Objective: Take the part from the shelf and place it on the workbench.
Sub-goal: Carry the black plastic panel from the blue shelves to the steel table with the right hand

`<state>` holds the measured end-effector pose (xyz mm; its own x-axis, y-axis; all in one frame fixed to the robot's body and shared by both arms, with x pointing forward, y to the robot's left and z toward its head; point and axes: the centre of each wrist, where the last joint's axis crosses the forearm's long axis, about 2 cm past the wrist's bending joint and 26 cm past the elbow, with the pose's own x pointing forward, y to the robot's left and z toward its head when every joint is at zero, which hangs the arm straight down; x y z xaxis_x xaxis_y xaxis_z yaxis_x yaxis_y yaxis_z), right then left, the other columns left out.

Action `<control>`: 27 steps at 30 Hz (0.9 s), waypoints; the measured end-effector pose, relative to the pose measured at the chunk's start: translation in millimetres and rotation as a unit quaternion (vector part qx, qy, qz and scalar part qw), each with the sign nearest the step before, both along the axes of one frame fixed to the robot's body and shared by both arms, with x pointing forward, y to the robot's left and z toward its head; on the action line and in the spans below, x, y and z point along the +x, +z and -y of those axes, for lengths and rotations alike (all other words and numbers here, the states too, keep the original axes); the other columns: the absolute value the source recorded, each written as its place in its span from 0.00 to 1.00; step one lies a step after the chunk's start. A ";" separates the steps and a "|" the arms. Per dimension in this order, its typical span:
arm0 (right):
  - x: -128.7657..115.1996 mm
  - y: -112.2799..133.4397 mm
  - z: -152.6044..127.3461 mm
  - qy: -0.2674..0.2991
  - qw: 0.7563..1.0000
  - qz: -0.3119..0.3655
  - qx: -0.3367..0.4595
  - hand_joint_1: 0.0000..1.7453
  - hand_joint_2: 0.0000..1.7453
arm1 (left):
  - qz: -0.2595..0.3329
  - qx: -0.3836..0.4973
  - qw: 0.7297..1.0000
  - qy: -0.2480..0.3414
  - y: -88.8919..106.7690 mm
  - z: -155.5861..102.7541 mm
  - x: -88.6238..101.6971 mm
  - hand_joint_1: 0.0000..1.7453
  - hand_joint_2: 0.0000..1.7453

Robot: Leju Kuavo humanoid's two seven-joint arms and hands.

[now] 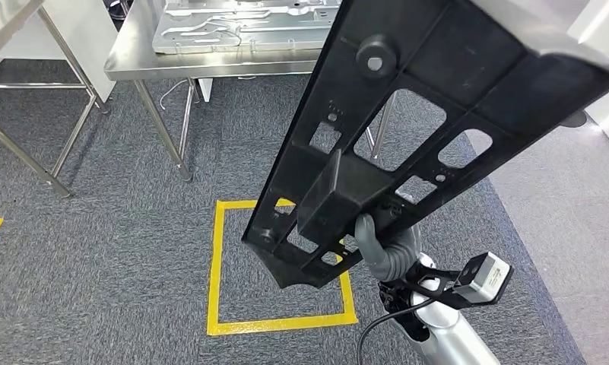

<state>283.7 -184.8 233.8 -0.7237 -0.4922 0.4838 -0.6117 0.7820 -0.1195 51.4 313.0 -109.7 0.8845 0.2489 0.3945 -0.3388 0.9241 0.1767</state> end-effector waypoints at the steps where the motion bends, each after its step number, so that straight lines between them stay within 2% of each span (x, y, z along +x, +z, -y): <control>1: -2.2 -0.9 -0.2 0.002 1.000 0.000 -0.001 1.00 1.00 | 0.000 0.000 1.000 0.000 0.0 0.0 0.2 0.00 1.00; 13: -40.7 -23.5 6.9 0.014 1.000 -0.016 -0.017 1.00 1.00 | 0.000 -0.001 1.000 -0.004 0.0 0.1 0.3 0.00 1.00; 27: -64.9 -25.6 -1.7 0.006 1.000 -0.018 -0.003 1.00 1.00 | 0.001 -0.004 1.000 -0.011 -0.1 -1.7 -0.6 0.00 1.00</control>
